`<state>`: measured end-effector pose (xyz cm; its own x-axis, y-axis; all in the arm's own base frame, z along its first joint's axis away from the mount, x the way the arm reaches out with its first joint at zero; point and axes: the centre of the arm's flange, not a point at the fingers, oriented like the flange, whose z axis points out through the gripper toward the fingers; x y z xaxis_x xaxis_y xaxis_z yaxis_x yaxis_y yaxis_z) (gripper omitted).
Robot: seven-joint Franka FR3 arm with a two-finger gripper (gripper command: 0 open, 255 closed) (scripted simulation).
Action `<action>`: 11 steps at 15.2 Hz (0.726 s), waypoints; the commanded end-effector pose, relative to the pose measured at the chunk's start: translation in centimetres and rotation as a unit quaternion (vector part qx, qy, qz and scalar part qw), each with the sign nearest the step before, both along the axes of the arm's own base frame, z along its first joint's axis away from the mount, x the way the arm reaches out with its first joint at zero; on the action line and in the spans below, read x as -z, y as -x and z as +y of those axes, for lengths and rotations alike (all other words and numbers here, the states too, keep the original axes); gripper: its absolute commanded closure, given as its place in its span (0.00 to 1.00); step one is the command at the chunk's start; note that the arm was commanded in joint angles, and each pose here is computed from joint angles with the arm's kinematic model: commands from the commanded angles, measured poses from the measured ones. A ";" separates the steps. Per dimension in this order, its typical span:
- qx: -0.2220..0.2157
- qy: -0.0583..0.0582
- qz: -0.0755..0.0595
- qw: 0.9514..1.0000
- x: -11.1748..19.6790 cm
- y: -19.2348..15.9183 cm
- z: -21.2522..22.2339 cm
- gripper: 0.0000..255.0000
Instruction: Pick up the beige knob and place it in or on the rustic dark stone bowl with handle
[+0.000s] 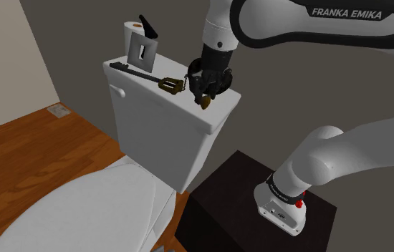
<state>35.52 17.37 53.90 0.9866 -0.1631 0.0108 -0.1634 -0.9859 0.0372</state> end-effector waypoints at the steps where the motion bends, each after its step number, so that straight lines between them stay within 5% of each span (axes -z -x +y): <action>1: 0.000 0.000 0.000 1.000 -1.2 0.1 -0.1 1.00; 11: 0.000 0.000 0.000 1.000 -6.4 0.1 -0.1 1.00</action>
